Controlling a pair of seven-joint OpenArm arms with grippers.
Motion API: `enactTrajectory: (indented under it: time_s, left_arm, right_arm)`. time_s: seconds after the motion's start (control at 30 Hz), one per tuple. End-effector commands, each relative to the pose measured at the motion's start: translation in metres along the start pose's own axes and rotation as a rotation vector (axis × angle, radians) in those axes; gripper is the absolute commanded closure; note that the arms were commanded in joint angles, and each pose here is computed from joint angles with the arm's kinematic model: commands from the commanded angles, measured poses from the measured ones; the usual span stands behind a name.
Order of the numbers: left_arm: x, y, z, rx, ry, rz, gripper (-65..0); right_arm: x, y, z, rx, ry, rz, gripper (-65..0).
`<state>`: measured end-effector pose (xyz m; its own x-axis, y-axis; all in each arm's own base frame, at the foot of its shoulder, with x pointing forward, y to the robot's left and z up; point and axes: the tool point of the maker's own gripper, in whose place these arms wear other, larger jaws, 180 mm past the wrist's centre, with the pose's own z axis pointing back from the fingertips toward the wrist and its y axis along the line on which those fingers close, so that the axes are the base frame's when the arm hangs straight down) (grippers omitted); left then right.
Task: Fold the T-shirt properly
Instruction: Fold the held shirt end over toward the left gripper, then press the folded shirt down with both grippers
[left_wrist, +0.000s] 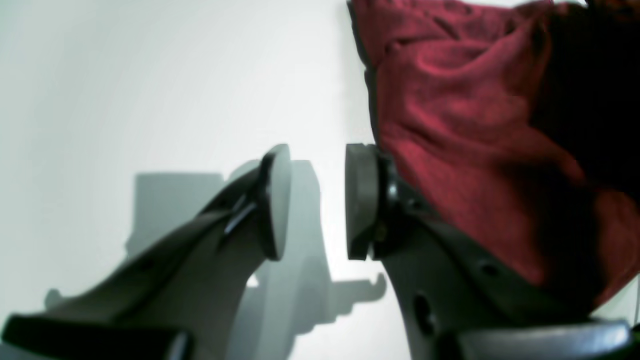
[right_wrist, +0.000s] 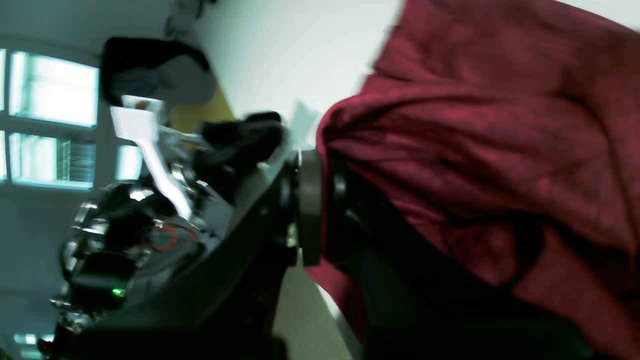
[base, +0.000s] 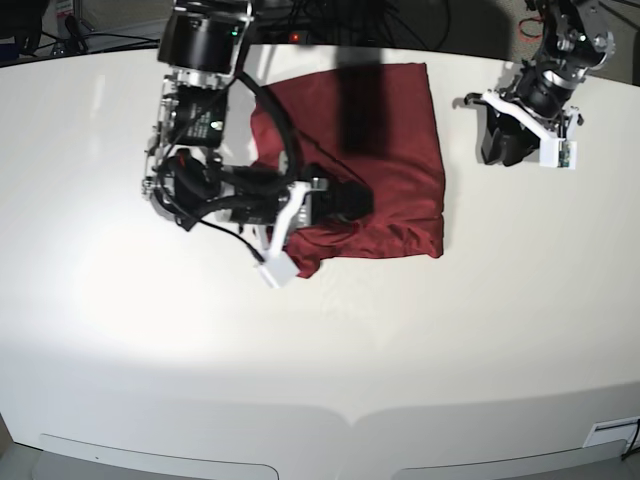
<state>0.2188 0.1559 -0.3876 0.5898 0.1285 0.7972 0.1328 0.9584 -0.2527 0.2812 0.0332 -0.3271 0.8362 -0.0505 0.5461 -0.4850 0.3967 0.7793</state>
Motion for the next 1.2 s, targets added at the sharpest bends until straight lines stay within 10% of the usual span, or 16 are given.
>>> enactTrajectory:
  time_s: [0.0,0.37,0.7,1.17]
  left_arm:
    - [0.012,-0.001,0.002,-0.007,-0.043,-0.02,-18.3]
    - [-0.018,-0.008,-0.009,-0.037,0.032,0.021,-18.3]
    - [-0.039,-0.062,-0.018,-0.18,0.097,-0.011,-18.3]
    - [-0.042,-0.069,-0.021,-0.191,0.106,-0.061,-18.3]
  right_arm:
    - [0.014,0.007,0.0,0.014,-0.031,0.037,0.0]
    - [-0.033,0.039,-0.041,0.092,0.17,0.102,0.0]
    - [-0.025,0.025,-0.069,-0.078,0.124,0.247,0.0]
    - [-0.035,0.07,-0.106,0.022,0.121,0.391,0.0]
